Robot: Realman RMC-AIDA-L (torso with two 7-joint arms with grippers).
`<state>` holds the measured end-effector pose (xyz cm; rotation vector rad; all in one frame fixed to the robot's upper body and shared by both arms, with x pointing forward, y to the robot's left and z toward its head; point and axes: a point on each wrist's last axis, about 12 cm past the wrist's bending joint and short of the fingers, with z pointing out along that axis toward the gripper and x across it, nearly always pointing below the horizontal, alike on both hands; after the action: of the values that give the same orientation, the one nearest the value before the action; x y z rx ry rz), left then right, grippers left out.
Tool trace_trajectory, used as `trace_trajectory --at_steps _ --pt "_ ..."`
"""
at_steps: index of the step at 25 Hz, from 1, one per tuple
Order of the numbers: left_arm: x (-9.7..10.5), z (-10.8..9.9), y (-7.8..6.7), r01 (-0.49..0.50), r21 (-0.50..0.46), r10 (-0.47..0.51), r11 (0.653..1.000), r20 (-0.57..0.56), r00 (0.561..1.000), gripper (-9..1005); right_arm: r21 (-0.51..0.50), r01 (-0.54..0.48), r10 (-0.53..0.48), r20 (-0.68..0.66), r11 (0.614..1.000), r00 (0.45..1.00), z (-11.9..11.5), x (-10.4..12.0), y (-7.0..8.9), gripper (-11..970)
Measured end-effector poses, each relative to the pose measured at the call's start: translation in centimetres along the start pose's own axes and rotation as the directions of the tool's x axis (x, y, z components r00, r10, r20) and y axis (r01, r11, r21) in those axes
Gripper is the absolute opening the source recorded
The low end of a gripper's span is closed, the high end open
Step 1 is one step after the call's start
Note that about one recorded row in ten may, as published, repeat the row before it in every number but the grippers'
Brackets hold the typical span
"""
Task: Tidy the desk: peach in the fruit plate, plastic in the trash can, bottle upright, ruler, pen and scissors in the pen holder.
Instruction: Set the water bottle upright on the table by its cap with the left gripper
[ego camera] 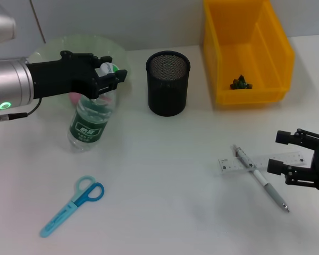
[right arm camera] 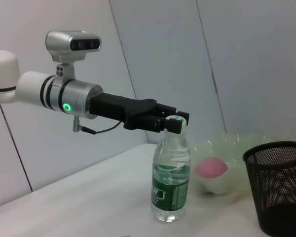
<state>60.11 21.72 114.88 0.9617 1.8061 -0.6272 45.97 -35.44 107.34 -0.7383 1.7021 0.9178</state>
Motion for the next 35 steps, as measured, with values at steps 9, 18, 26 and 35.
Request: trace_trajectory --at_steps 9,18,26,35 --pt "0.9 -1.1 0.1 0.062 -0.023 -0.061 0.998 0.055 0.997 431 -0.002 0.0 0.0 0.002 1.0 1.0 0.1 0.0 0.0 832" --pt "1.9 -1.3 0.1 0.086 -0.025 -0.083 0.996 0.096 0.992 432 -0.008 -0.001 0.001 -0.001 1.0 1.0 0.2 0.0 0.0 832" --pt "2.3 -1.5 0.1 0.099 -0.033 -0.095 0.995 0.098 0.991 432 -0.013 -0.007 0.007 -0.005 1.0 1.0 0.3 0.0 0.0 833" --pt "2.8 -2.0 0.0 0.119 -0.04 -0.113 0.992 0.125 0.986 432 -0.015 -0.007 0.007 -0.012 1.0 1.0 0.3 0.0 0.0 833"
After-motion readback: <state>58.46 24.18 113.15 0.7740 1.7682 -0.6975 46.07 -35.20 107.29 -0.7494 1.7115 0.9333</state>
